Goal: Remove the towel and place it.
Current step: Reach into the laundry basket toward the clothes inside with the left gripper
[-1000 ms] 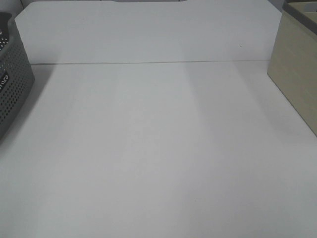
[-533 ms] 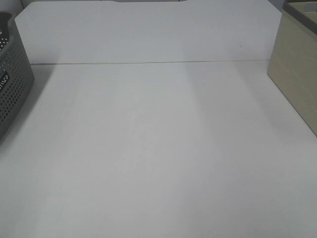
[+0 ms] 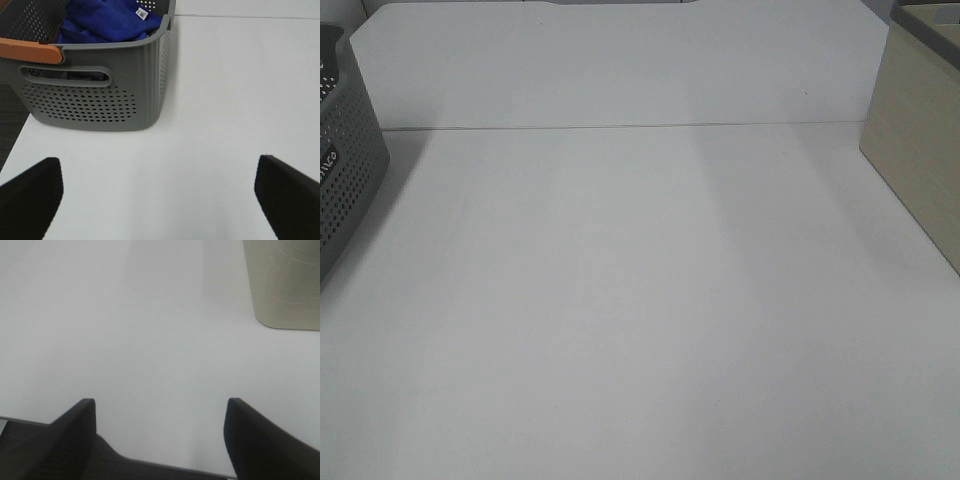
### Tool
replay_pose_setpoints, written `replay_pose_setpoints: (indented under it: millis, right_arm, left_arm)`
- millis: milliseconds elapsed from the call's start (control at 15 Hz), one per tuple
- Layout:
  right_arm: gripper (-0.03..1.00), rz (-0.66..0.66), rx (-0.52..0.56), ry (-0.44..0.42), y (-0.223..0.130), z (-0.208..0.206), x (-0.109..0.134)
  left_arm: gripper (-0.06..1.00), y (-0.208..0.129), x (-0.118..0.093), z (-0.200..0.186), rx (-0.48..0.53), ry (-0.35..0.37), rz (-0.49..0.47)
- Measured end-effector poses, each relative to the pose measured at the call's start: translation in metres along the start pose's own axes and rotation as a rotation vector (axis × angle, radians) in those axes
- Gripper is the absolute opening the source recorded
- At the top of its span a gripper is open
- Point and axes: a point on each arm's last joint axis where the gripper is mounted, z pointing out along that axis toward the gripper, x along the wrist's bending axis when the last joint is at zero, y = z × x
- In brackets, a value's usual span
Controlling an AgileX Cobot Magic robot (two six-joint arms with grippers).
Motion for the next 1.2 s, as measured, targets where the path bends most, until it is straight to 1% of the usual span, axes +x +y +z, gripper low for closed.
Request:
replay_pose_setpoints:
  millis: [1200]
  right_arm:
    - [0.71,0.0,0.0,0.0,0.0,0.0,0.0]
  left_arm:
    - [0.99,0.0,0.0,0.0,0.0,0.0,0.0]
